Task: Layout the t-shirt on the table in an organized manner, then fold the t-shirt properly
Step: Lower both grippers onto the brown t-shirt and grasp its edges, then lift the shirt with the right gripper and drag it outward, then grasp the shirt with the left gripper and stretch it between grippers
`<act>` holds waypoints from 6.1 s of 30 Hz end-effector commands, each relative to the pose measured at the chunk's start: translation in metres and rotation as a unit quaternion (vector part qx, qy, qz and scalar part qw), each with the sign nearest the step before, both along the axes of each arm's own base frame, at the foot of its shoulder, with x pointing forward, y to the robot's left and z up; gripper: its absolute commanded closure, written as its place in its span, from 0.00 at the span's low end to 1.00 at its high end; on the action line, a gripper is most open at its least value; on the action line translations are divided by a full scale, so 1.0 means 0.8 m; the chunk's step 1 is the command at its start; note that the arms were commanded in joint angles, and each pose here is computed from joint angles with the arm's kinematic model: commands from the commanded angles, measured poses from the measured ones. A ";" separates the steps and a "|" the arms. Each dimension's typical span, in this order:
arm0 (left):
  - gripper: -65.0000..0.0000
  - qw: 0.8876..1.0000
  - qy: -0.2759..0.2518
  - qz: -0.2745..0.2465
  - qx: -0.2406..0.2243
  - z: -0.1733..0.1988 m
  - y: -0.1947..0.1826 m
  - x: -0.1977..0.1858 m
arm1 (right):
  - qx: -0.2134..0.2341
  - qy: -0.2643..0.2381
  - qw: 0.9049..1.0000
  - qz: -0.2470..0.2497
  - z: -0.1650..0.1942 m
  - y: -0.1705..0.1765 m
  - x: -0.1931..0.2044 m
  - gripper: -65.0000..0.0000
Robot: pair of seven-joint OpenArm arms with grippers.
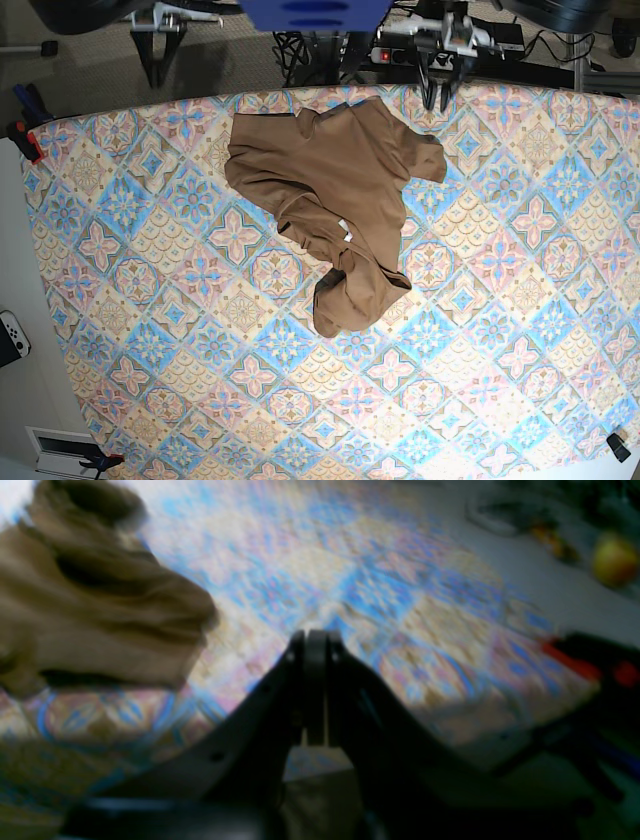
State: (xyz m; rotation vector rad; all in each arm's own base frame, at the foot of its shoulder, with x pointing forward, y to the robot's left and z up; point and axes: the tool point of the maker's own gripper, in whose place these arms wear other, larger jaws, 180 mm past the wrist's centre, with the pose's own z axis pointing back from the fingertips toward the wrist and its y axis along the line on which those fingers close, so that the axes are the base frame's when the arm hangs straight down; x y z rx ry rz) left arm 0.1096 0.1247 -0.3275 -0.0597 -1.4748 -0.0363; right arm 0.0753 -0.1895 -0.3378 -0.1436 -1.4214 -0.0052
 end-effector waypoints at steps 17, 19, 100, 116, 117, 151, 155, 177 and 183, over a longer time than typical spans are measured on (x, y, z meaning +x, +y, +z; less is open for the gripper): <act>0.76 0.988 0.145 -0.019 0.051 0.009 0.024 0.071 | -0.025 0.097 0.976 0.191 -0.003 0.109 0.068 0.53; 0.70 0.988 0.145 -0.025 0.054 0.009 0.026 0.071 | -0.047 0.103 0.972 0.206 -0.006 0.119 0.082 0.53; 0.65 0.978 0.193 0.007 0.082 -0.012 0.067 0.075 | -0.228 0.072 0.956 0.169 0.018 0.076 0.295 1.00; 0.65 0.985 0.154 -0.001 0.078 0.005 0.054 0.109 | -0.093 0.011 0.991 -0.101 0.111 -0.130 0.337 1.00; 0.65 0.985 0.154 -0.003 0.077 0.005 0.052 0.109 | -0.083 0.014 0.989 -0.119 0.112 -0.146 0.338 1.00; 0.43 0.899 0.270 -0.342 0.031 -0.028 -0.195 0.065 | -0.054 0.119 0.976 -0.172 0.045 -0.188 0.295 0.45; 0.43 0.888 0.287 -0.359 0.027 -0.045 -0.210 0.057 | -0.054 0.120 0.976 -0.172 0.044 -0.188 0.294 0.45; 1.00 0.868 0.310 -0.384 0.054 -0.087 -0.233 0.097 | -0.058 0.132 0.975 -0.171 0.035 -0.188 0.284 0.45; 1.00 0.910 0.299 -0.276 0.081 -0.052 -0.138 0.151 | -0.058 0.132 0.975 -0.171 0.035 -0.188 0.284 0.45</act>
